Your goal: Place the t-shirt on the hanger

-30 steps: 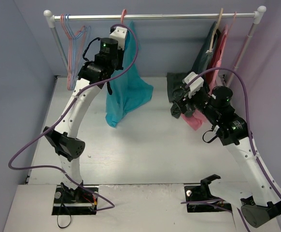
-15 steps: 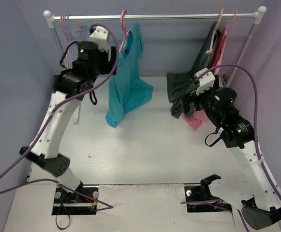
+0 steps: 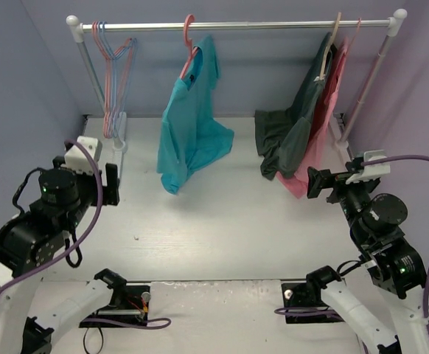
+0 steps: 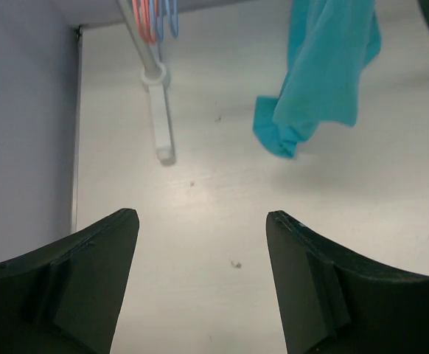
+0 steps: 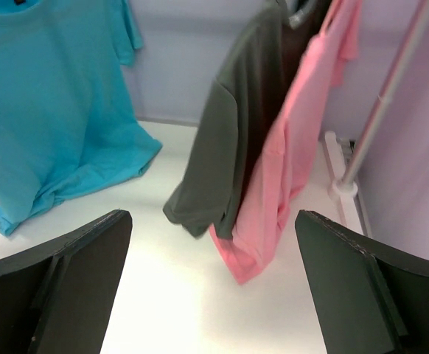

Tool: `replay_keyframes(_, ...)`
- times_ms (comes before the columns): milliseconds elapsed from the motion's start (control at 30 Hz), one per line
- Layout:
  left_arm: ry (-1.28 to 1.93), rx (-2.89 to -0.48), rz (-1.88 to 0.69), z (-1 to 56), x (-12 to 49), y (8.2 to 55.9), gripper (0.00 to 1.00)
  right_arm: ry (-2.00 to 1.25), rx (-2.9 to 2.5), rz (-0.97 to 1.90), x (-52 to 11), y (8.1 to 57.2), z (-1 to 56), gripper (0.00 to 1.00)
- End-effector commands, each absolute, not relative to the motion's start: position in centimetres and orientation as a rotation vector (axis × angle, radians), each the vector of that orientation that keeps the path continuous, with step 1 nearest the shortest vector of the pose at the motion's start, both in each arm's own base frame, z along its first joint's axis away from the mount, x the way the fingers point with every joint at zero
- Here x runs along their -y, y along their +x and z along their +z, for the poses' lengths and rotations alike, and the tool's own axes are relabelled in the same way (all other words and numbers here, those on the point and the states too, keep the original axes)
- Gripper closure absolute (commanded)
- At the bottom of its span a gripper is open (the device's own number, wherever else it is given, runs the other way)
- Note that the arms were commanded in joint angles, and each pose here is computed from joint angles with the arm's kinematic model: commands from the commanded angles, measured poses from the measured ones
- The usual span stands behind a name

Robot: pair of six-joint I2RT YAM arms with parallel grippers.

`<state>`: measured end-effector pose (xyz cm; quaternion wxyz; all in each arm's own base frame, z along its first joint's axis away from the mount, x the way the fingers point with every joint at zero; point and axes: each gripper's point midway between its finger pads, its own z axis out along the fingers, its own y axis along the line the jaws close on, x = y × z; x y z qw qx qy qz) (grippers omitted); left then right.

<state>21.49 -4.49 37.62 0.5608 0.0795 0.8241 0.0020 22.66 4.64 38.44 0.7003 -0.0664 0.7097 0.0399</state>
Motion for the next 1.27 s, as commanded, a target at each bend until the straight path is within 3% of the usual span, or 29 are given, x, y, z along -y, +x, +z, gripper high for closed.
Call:
replay_keyframes(0,0.134,-1.981,0.051,35.0,2.7,19.7,0.30,-0.007,-1.621,0.086,-3.4,22.6,36.9,0.00)
replay_keyframes(367,0.050,-1.970,0.024,31.7,1.0,16.7,0.30,0.014,-1.648,0.085,-2.3,20.1,35.4,0.00)
replay_keyframes(1233,0.034,-2.076,0.042,28.7,0.9,16.0,0.30,-0.020,-1.593,0.133,-2.5,18.6,36.7,0.00)
